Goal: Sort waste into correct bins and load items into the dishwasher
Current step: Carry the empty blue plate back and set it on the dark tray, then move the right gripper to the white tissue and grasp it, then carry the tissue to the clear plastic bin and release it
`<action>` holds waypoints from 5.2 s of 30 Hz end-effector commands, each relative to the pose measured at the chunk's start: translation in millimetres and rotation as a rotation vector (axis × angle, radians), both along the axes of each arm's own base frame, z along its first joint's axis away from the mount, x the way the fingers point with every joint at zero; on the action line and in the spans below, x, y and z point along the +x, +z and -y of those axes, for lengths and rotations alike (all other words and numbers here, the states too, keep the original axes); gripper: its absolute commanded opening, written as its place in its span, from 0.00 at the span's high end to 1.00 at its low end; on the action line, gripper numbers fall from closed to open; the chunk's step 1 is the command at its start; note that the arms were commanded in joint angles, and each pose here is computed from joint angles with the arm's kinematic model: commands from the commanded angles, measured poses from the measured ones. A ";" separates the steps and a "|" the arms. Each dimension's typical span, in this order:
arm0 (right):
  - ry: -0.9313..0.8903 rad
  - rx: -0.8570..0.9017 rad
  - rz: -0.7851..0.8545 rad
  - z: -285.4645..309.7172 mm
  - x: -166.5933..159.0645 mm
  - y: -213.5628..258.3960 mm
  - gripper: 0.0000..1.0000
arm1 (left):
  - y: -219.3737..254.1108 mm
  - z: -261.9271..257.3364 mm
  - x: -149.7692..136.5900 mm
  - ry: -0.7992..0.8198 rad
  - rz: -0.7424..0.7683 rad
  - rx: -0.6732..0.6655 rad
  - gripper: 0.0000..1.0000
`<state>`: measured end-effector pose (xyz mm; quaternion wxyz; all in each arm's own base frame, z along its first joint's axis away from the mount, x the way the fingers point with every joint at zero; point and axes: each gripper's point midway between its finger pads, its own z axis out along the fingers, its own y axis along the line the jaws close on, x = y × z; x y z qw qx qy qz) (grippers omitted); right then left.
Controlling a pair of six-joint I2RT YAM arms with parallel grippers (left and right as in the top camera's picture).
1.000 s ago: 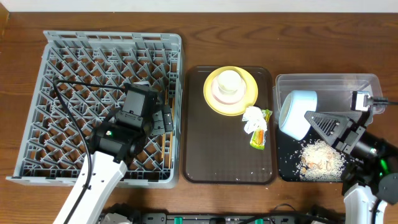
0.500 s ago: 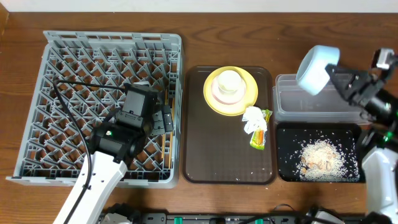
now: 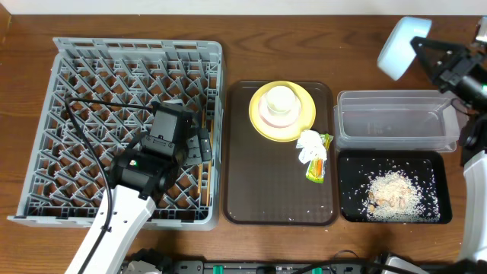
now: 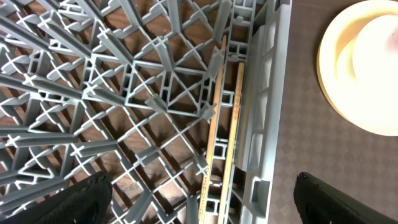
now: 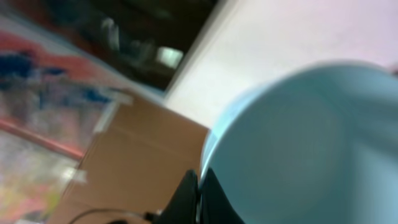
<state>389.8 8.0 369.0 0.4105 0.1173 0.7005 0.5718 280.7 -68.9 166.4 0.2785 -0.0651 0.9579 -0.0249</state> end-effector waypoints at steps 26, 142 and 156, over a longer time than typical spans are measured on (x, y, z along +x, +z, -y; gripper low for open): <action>0.590 -1.246 -0.342 -234.6 -164.8 -233.0 0.99 | 4.5 -2.8 2.0 0.009 0.012 0.008 0.06; 0.271 -1.675 -0.183 -122.2 -82.9 -369.7 0.76 | 4.5 -2.8 2.0 0.009 0.012 0.008 0.06; 0.390 -1.645 -0.080 -164.1 -103.1 -369.9 0.99 | 4.5 -2.8 2.0 0.009 0.012 0.008 0.06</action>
